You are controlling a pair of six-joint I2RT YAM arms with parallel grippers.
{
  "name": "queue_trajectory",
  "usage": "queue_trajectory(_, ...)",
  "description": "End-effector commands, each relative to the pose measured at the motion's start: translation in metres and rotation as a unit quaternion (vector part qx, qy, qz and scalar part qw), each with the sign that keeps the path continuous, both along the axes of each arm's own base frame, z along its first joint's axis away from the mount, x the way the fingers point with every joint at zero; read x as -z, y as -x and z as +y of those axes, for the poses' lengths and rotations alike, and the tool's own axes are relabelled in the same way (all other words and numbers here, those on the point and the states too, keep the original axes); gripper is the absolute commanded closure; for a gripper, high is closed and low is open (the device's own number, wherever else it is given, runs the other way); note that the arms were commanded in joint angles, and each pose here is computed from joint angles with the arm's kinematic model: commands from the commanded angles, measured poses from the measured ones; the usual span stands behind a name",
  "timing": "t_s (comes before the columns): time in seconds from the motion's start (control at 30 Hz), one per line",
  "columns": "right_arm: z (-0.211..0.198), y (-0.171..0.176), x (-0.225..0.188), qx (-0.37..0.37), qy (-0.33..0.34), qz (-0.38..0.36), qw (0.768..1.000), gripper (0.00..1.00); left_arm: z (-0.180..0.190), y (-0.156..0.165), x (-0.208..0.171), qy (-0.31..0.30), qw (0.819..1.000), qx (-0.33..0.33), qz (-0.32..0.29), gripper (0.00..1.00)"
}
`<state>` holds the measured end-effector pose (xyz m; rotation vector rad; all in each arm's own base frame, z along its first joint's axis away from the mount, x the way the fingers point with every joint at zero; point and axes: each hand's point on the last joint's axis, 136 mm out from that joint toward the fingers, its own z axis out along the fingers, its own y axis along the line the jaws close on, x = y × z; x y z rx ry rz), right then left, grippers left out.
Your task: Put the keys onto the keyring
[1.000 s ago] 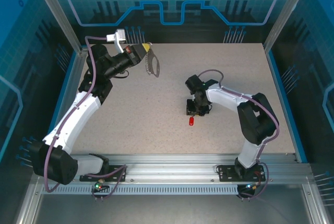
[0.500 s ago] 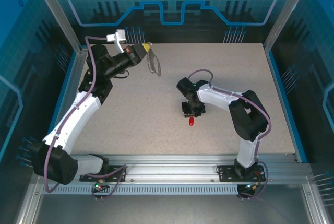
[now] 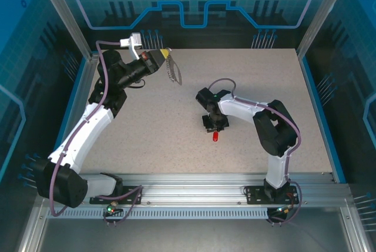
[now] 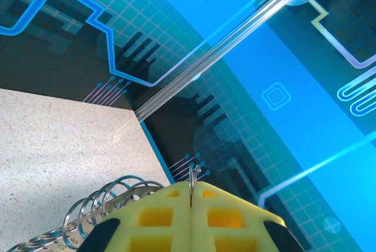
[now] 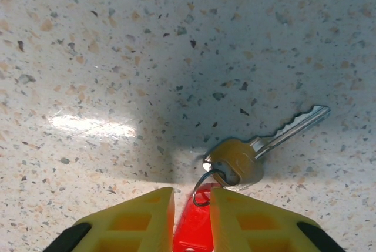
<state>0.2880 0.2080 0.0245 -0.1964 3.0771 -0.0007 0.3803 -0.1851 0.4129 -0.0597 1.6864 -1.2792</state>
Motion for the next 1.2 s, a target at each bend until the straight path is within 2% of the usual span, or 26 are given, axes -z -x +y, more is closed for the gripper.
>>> queue_trajectory(0.0, -0.003, 0.004, 0.003, -0.008, 0.021, 0.01, 1.0, 0.8, -0.003, 0.008, -0.011, 0.009, 1.0, 0.011, -0.017, 1.0)
queue_trajectory(0.2, -0.006, 0.006, 0.003, -0.009, 0.028, 0.014, 0.999, 0.87, -0.003, 0.006, -0.01, 0.01, 1.0, 0.012, -0.017, 1.0)
queue_trajectory(0.4, -0.01, 0.005, -0.002, -0.006, 0.032, 0.01, 0.999, 1.0, -0.005, 0.003, -0.01, 0.012, 1.0, 0.014, -0.017, 1.0)
queue_trajectory(0.57, -0.012, -0.001, -0.022, -0.007, 0.013, -0.012, 1.0, 1.0, -0.006, 0.002, -0.011, 0.013, 1.0, 0.016, -0.018, 1.0)
queue_trajectory(0.7, -0.005, -0.014, -0.059, -0.011, -0.072, -0.059, 0.996, 1.0, -0.007, 0.002, -0.012, 0.012, 1.0, 0.02, -0.02, 1.0)
queue_trajectory(0.83, 0.0, -0.027, -0.092, -0.009, -0.187, -0.098, 0.977, 1.0, -0.008, 0.001, -0.013, 0.014, 0.999, 0.024, -0.021, 1.0)
queue_trajectory(0.93, 0.002, -0.034, -0.108, -0.015, -0.25, -0.113, 0.962, 1.0, -0.009, 0.0, -0.012, 0.014, 0.999, 0.027, -0.023, 1.0)
queue_trajectory(1.17, 0.001, -0.057, -0.16, -0.015, -0.398, -0.164, 0.902, 1.0, -0.013, 0.0, -0.014, 0.011, 0.999, 0.041, -0.027, 1.0)
